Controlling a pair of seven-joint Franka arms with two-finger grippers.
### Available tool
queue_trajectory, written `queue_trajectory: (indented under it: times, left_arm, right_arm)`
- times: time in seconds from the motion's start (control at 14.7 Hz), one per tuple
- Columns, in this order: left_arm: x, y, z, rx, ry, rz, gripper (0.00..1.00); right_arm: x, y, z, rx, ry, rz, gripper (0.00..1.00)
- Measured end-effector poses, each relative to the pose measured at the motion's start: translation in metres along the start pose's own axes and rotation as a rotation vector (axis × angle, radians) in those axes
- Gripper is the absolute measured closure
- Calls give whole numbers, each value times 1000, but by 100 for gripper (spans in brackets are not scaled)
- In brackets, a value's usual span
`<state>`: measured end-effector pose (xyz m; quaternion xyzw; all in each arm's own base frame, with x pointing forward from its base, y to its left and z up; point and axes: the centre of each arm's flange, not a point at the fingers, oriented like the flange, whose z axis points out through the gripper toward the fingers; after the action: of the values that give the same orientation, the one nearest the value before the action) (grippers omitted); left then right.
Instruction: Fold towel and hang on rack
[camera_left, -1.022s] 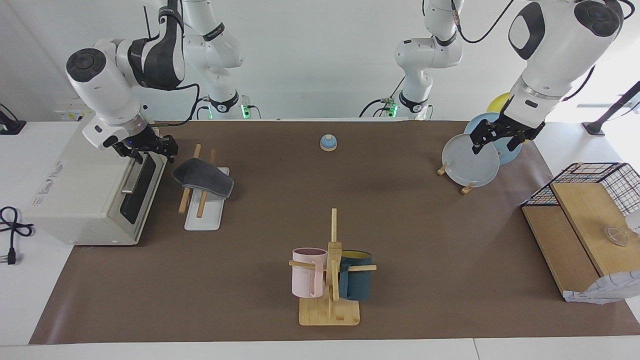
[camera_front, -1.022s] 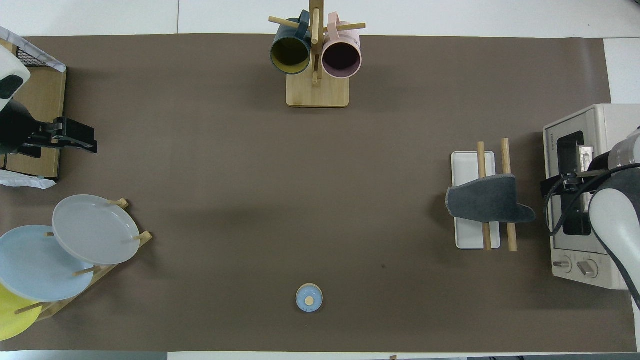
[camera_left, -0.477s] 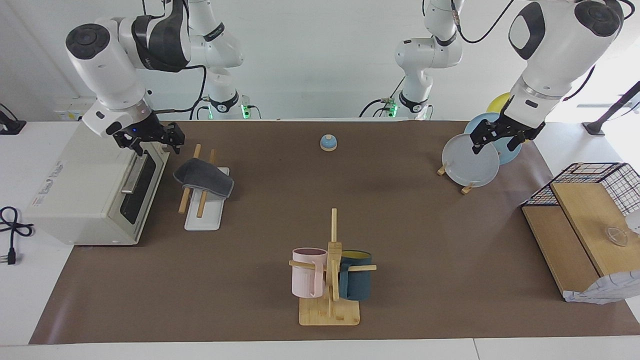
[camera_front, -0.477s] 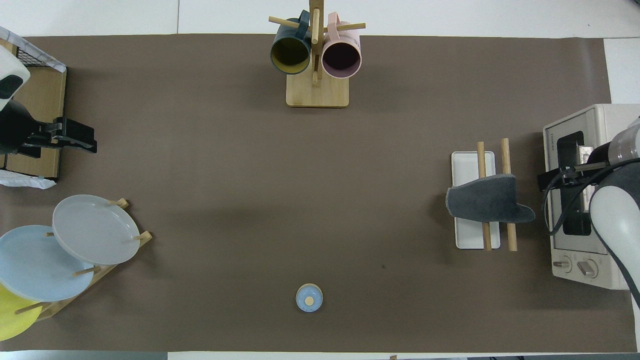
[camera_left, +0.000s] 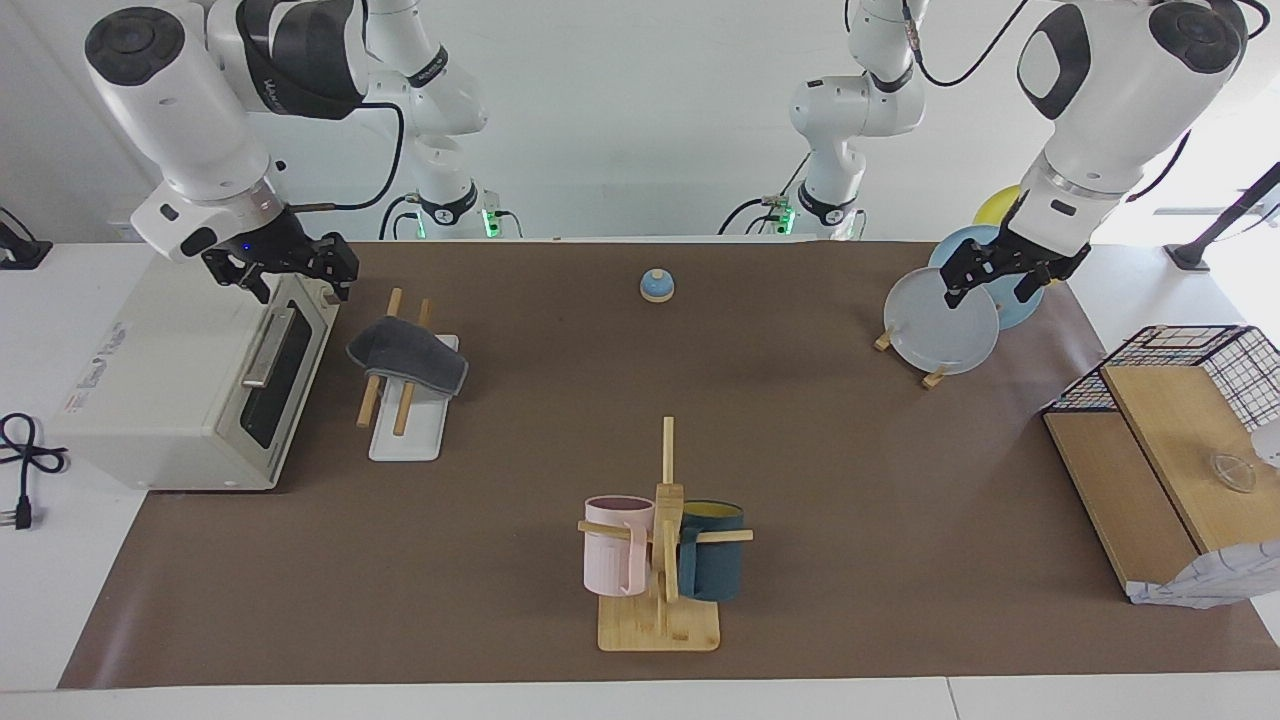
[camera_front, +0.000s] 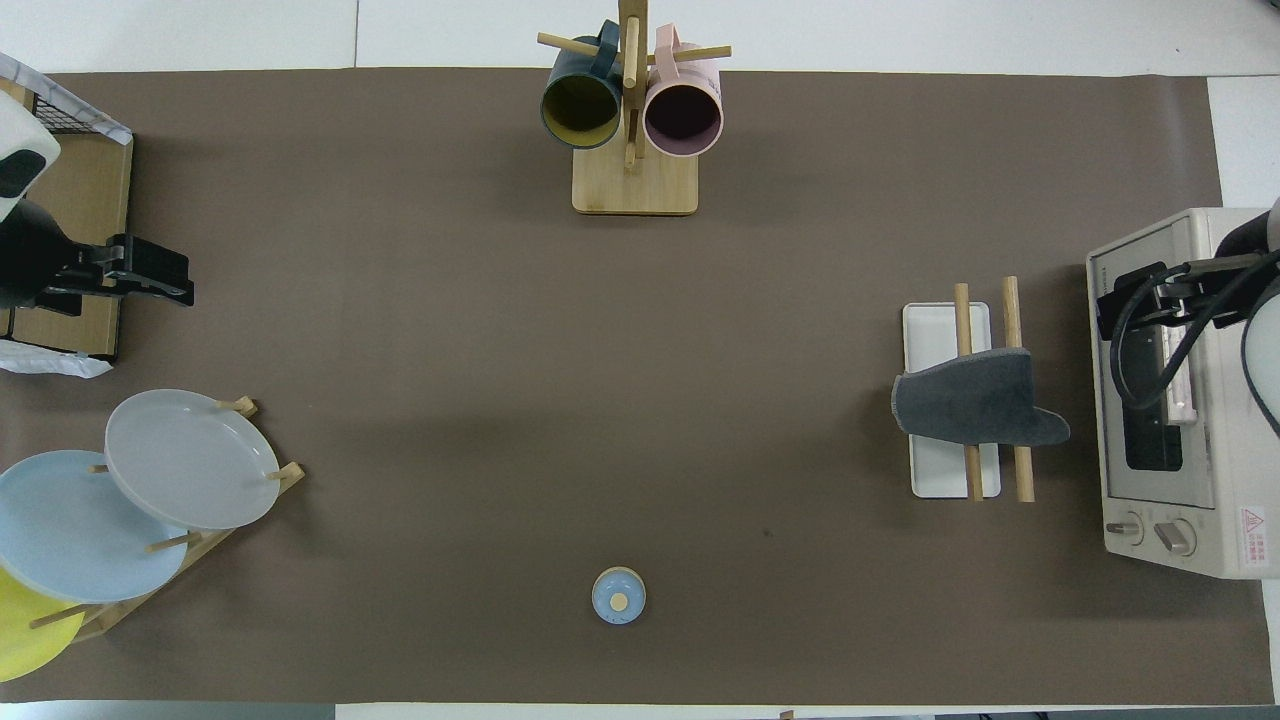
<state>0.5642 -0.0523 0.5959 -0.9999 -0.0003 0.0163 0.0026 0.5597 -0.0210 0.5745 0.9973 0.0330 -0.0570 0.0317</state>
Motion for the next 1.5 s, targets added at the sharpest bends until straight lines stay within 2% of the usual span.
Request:
queue_trajectory:
  times: [0.82,1.5]
  left_arm:
    - [0,0,0,0,0,0,0]
    - [0,0,0,0,0,0,0]
  right_arm:
    - [-7,-18,-26,-6,30,-23,0]
    - [-10,-18,-27,2,21,-6,0]
